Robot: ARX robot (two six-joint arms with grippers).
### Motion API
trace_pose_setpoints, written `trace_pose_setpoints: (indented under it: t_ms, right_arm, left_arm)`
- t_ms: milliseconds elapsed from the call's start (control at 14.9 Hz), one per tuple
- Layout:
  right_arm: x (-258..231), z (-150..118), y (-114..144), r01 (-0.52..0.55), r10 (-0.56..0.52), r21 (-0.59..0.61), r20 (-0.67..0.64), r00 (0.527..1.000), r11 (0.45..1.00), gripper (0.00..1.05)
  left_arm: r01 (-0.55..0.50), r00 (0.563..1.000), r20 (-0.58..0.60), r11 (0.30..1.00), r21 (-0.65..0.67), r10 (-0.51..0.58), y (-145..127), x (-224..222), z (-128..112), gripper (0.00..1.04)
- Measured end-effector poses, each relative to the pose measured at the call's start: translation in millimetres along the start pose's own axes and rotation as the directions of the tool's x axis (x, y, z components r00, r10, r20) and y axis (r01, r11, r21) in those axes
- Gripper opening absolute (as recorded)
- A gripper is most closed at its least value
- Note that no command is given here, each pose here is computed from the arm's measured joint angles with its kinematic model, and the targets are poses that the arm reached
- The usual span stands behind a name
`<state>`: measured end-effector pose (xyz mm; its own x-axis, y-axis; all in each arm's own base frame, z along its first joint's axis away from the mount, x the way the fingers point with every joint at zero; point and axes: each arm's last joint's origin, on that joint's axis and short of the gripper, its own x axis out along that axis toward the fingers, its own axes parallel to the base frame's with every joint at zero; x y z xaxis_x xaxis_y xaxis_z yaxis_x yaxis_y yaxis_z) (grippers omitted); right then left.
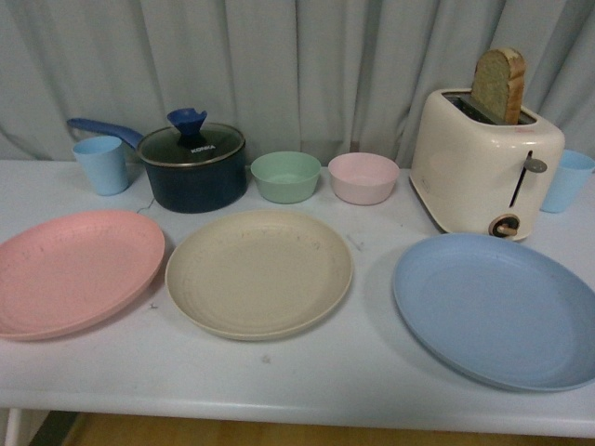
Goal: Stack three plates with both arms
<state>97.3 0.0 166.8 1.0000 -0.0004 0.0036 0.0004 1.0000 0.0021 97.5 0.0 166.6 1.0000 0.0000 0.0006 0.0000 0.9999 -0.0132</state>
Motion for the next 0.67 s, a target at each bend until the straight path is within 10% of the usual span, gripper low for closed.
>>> trace_pose_setpoints:
  t_ms: [671]
  right_arm:
    - [0.0,0.0,0.0,0.0,0.0,0.0,0.0,1.0,1.0,0.98]
  left_arm:
    - [0.0,1.0,0.0,1.0,0.0,0.0,0.0,0.0,0.0,0.98]
